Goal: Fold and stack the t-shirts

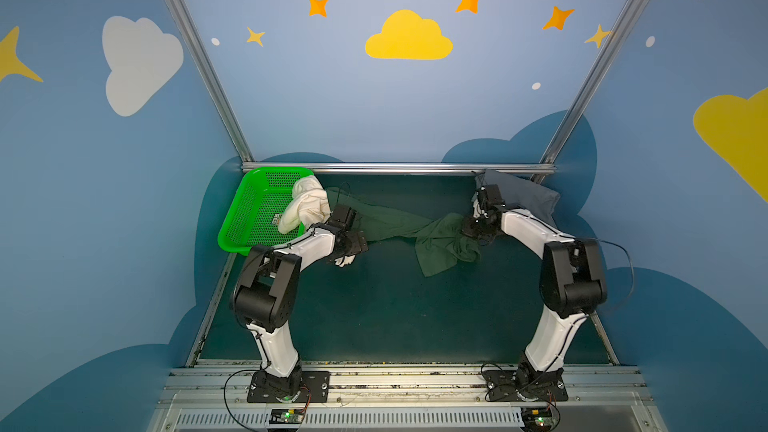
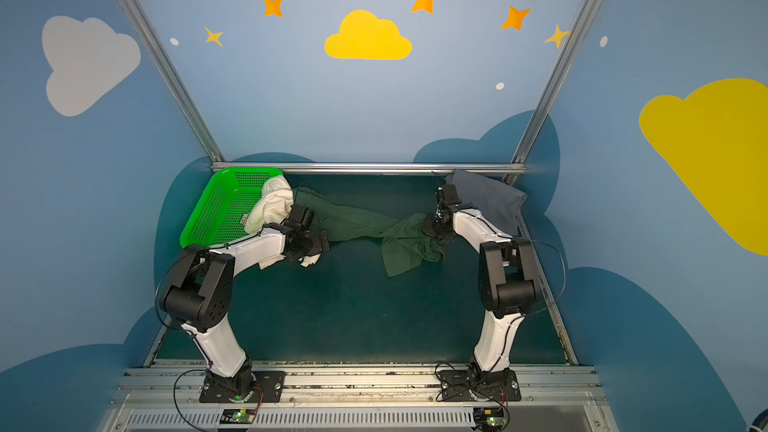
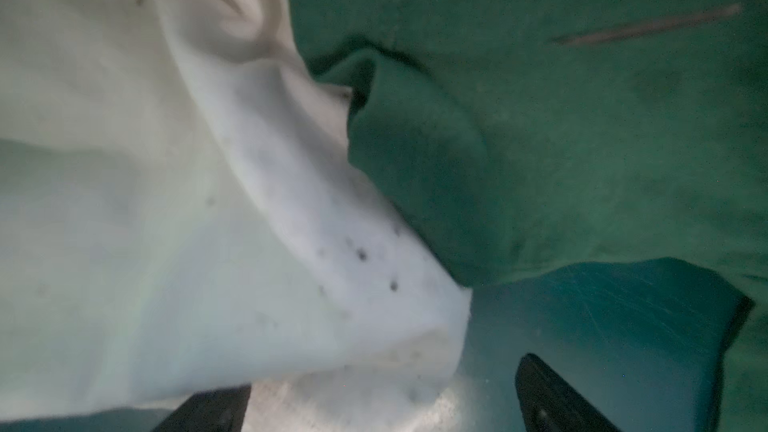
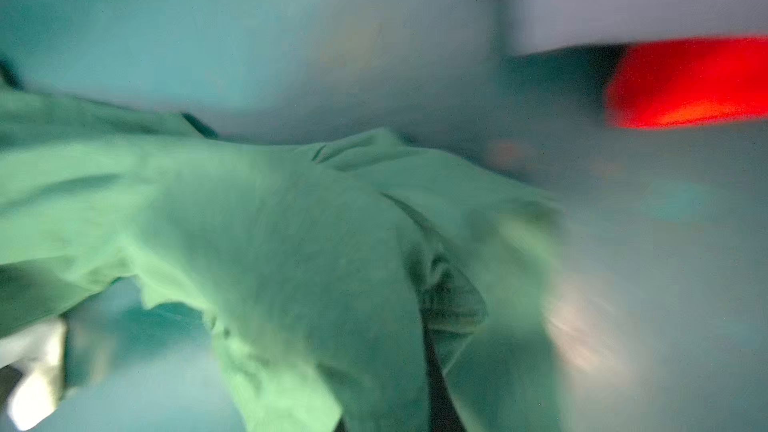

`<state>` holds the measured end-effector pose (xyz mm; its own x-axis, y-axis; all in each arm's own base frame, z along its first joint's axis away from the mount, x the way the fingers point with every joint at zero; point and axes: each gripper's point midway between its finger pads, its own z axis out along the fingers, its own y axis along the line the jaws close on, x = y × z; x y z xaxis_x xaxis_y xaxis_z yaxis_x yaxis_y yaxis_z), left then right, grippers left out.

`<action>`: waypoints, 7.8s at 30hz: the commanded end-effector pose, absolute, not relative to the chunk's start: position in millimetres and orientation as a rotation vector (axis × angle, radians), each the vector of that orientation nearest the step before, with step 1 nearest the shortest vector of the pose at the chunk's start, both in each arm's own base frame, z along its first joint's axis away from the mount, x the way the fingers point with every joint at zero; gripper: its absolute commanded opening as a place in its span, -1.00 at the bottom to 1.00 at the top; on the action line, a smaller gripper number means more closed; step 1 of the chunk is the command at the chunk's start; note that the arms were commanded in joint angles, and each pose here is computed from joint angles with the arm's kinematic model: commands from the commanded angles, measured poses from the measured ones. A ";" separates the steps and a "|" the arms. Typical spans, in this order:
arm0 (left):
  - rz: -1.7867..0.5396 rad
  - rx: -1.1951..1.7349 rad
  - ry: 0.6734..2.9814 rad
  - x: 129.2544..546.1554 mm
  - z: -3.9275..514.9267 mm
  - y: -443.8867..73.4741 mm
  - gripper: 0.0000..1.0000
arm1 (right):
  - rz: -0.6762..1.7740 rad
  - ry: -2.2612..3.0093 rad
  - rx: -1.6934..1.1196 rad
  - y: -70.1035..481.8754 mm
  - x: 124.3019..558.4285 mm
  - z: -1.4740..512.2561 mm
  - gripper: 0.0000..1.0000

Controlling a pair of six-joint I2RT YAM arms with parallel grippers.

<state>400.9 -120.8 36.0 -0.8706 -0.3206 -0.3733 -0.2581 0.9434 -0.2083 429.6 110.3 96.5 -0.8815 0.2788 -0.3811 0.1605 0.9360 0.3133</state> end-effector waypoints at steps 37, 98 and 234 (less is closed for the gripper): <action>0.320 -0.813 1.802 452.6 398.7 127.5 -0.93 | 0.425 2.343 0.238 110.5 369.4 196.8 -1.00; -0.053 0.141 2.812 399.3 -8.4 -243.5 0.43 | 0.491 2.465 0.291 105.2 425.5 189.8 -1.00; -0.217 -0.426 2.234 422.3 230.4 -72.0 1.00 | 0.123 2.452 0.230 85.6 375.0 203.5 0.81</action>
